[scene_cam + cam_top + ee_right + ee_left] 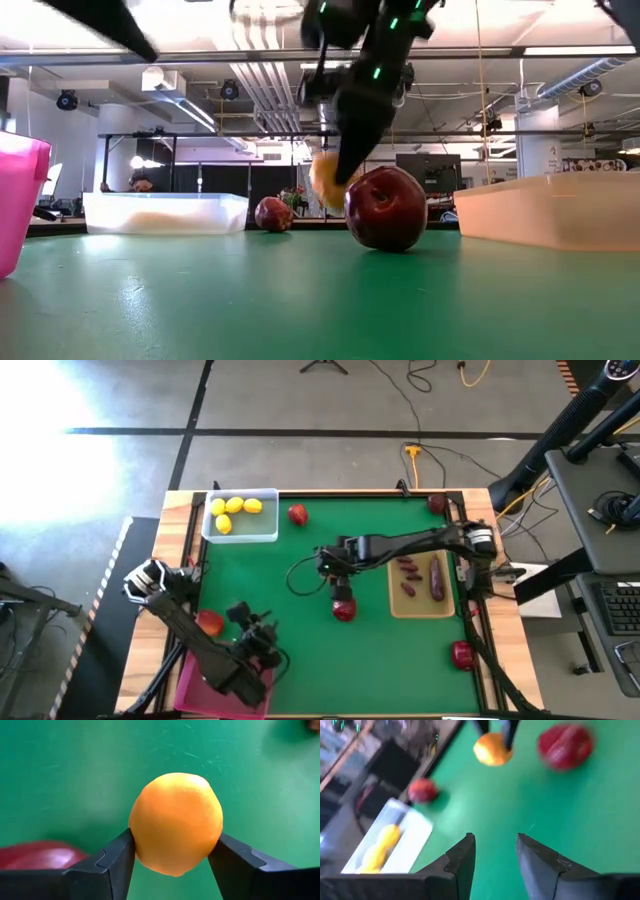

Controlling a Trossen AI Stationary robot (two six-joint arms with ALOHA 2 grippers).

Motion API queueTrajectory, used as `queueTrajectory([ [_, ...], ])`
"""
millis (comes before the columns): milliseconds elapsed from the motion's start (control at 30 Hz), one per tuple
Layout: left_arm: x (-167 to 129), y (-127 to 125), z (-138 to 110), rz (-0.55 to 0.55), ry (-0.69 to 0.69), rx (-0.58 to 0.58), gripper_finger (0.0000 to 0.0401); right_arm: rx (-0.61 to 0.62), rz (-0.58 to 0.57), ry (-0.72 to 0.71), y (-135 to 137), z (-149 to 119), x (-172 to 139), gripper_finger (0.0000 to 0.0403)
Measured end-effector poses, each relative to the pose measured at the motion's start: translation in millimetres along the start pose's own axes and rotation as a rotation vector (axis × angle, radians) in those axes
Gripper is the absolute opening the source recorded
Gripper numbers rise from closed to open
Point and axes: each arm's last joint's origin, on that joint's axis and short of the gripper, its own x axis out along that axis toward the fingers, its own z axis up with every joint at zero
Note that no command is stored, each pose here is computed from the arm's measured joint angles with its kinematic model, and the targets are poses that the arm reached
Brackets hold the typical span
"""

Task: Sort produce into baskets
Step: Put the lemon into the transparent bin

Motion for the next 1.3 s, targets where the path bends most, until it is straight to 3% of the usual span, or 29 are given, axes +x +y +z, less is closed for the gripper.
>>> queueTrajectory([
  [267, 28.7, 57.6, -25.4, -0.123, 0.039, -0.19, 0.0064, -0.02, -0.011, -0.038, -7.3, 7.2, 44.8, 0.0222],
  [433, 58.6, 86.8, -31.4, -0.225, -0.001, -0.305, 0.0038, -0.016, -0.012, -0.048, -7.3, 8.6, 50.2, 0.0248],
  [567, 87.9, 105.3, -26.9, -0.326, 0.029, -0.432, 0.0045, -0.006, -0.011, -0.056, -7.9, 8.9, 45.4, 0.0287],
  [833, 136.4, 110.0, -28.8, -0.48, -0.039, -0.463, 0.0146, 0.013, -0.011, -0.062, -12.5, 7.3, 5.8, 0.036],
  [1033, 158.8, 109.0, -26.5, -0.439, -0.026, -0.431, 0.0244, 0.029, -0.022, -0.057, -9.0, -7.2, -50.8, 0.0364],
  [1300, 185.5, 84.6, -8.1, -0.402, -0.028, -0.383, 0.0346, 0.123, 0.042, -0.171, 25.3, -47.2, -107.1, 0.0364],
])
